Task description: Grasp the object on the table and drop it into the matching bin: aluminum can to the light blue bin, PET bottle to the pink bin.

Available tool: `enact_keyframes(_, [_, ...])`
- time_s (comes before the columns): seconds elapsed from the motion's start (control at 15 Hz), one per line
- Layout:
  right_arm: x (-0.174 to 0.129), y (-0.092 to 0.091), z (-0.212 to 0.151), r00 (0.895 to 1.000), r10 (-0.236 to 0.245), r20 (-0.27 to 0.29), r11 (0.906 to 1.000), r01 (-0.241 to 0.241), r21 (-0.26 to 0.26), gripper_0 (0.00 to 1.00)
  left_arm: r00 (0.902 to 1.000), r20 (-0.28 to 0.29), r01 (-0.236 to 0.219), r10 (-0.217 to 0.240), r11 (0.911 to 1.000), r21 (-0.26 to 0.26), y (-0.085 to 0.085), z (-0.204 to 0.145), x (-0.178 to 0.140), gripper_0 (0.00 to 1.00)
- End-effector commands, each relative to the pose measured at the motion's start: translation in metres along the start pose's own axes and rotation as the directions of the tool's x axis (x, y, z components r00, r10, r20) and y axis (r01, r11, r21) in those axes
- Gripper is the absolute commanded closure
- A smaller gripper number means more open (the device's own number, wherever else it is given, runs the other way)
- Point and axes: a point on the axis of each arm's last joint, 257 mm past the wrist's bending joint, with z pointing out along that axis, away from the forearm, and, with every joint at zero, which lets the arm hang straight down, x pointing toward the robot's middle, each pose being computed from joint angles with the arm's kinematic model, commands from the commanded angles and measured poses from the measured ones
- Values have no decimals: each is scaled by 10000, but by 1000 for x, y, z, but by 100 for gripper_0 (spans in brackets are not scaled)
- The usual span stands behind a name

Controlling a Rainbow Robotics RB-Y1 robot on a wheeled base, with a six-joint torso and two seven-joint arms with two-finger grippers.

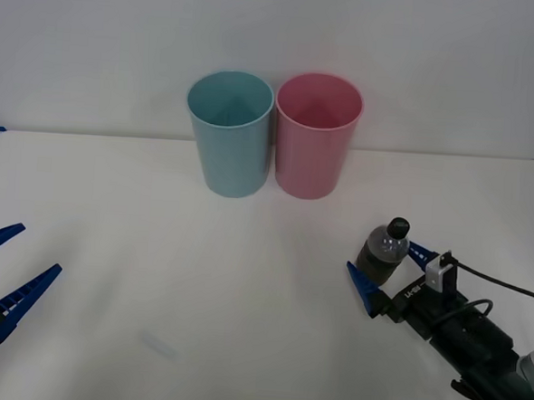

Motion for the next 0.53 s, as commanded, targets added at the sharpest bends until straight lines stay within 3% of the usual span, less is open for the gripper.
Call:
enact_keyframes(0.07, [0, 0, 0, 10000, -12, 13, 10000, 12, 29, 0, 10000, 0, 0, 0, 10000, 0, 0, 0, 0, 0])
enact_keyframes(0.13, [-1, -1, 0, 10000, -29, 14, 10000, 29, 33, 28, 10000, 0, 0, 0, 10000, 0, 0, 0, 0, 0])
enact_keyframes(0.2, [-1, -1, 0, 10000, -37, 33, 10000, 37, 28, 65, 10000, 0, 0, 0, 10000, 0, 0, 0, 0, 0])
enact_keyframes(0.27, [-2, -1, 0, 10000, -65, 62, 10000, 64, 39, 94, 10000, 0, 0, 0, 10000, 0, 0, 0, 0, 0])
enact_keyframes(0.33, [-2, -1, 0, 9999, -83, 63, 10000, 82, 43, 100, 10000, 0, 0, 0, 10000, 0, 0, 0, 0, 0])
enact_keyframes(0.53, [-2, -1, 0, 9999, -88, 73, 10000, 87, 48, 100, 10000, 0, 0, 0, 10000, 0, 0, 0, 0, 0])
